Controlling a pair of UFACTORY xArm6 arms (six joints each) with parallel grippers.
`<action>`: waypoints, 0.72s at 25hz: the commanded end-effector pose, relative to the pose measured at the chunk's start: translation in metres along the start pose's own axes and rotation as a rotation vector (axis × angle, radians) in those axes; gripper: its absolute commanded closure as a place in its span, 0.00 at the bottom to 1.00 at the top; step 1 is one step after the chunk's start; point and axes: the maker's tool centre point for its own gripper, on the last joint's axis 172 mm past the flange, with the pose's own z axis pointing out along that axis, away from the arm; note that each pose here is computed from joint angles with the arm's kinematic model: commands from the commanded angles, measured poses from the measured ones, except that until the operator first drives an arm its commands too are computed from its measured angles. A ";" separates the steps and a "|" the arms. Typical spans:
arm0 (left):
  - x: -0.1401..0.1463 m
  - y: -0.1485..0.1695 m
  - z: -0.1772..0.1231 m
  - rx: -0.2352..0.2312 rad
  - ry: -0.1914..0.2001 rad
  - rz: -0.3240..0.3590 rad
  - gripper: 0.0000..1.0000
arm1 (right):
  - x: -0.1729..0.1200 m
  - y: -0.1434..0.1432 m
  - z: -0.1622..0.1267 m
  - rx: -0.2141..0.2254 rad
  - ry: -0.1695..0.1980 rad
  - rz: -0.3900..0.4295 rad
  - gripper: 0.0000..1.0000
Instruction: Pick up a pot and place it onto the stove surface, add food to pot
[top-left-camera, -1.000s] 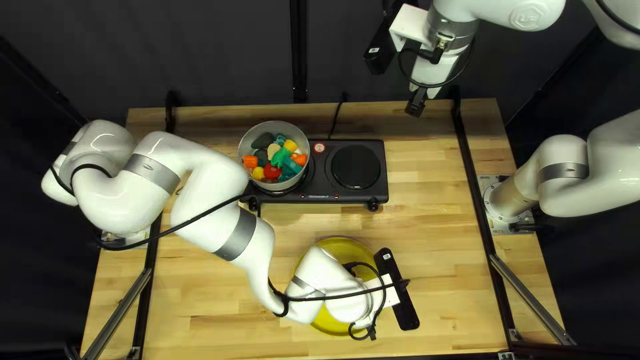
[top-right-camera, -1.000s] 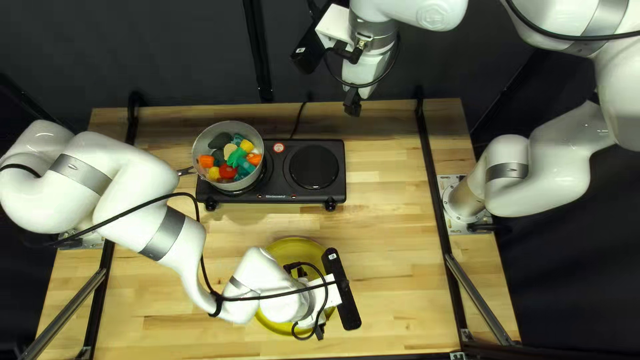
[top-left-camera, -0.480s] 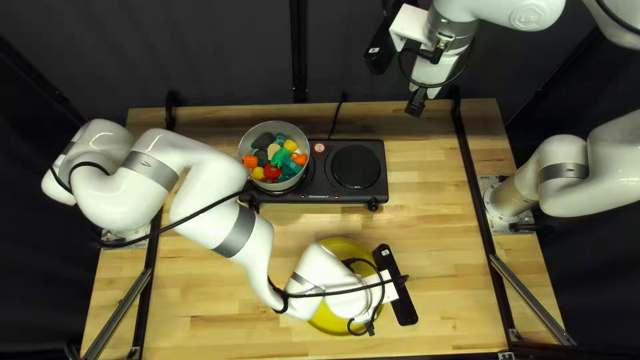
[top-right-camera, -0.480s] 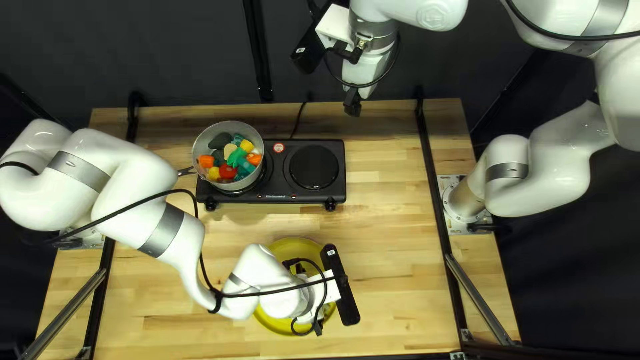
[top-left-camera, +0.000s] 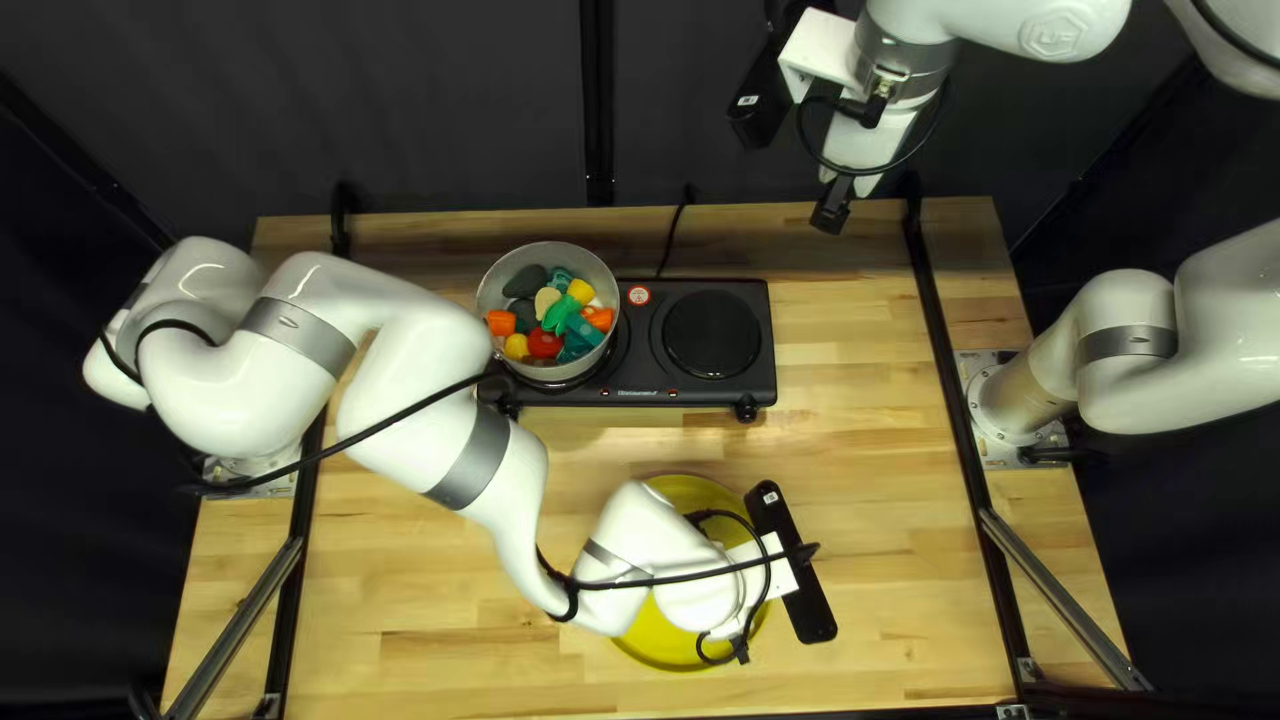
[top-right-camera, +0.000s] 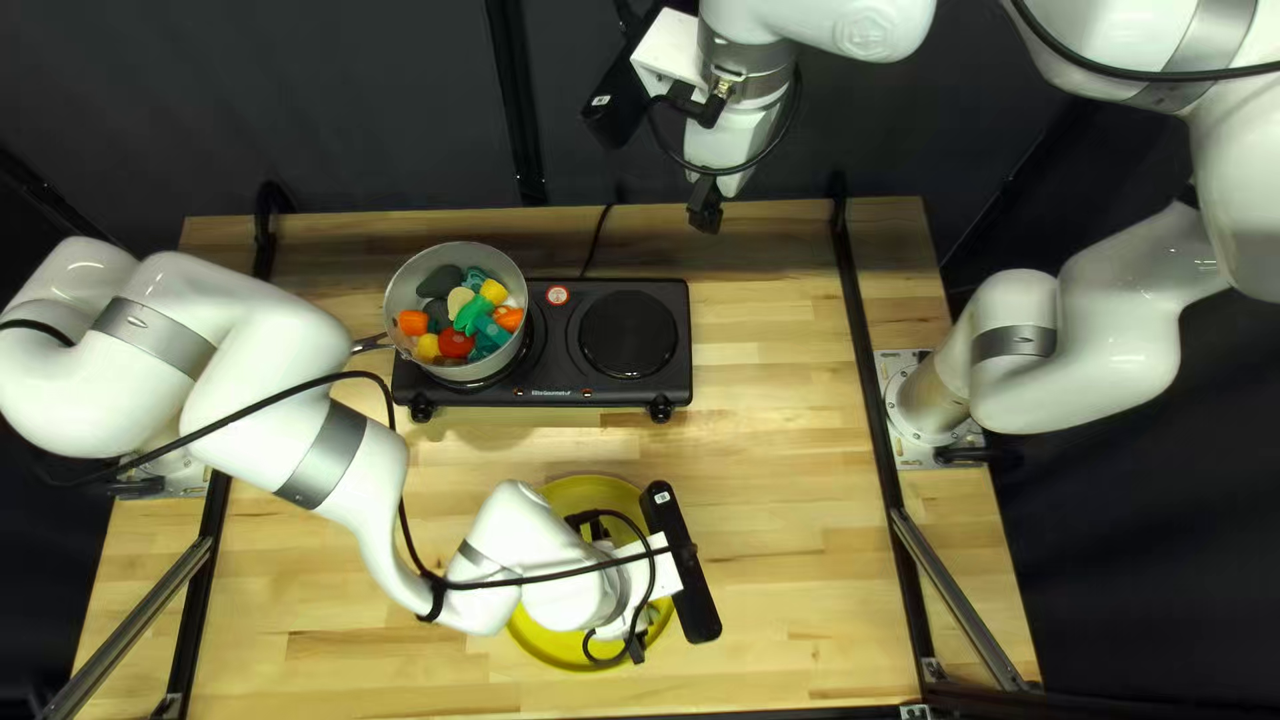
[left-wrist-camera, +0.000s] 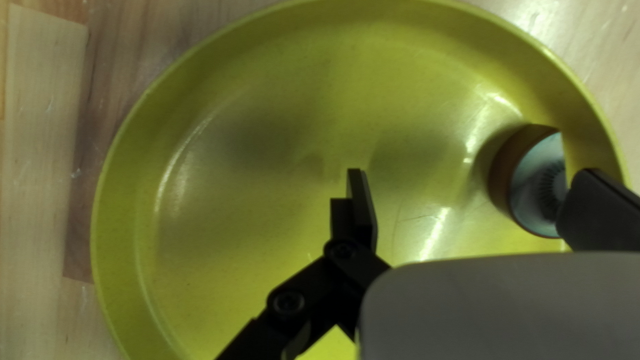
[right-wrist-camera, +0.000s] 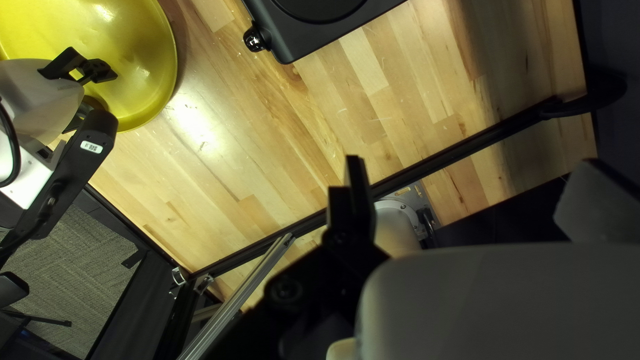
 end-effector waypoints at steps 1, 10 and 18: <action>0.001 0.004 0.002 -0.002 0.003 0.007 0.00 | 0.000 0.000 0.000 0.000 0.000 0.000 0.00; -0.004 0.004 0.009 -0.014 0.001 0.006 0.00 | 0.000 0.000 0.000 0.000 0.000 0.000 0.00; -0.006 -0.002 0.012 -0.014 -0.005 -0.003 0.00 | 0.000 0.000 0.000 0.000 0.000 0.000 0.00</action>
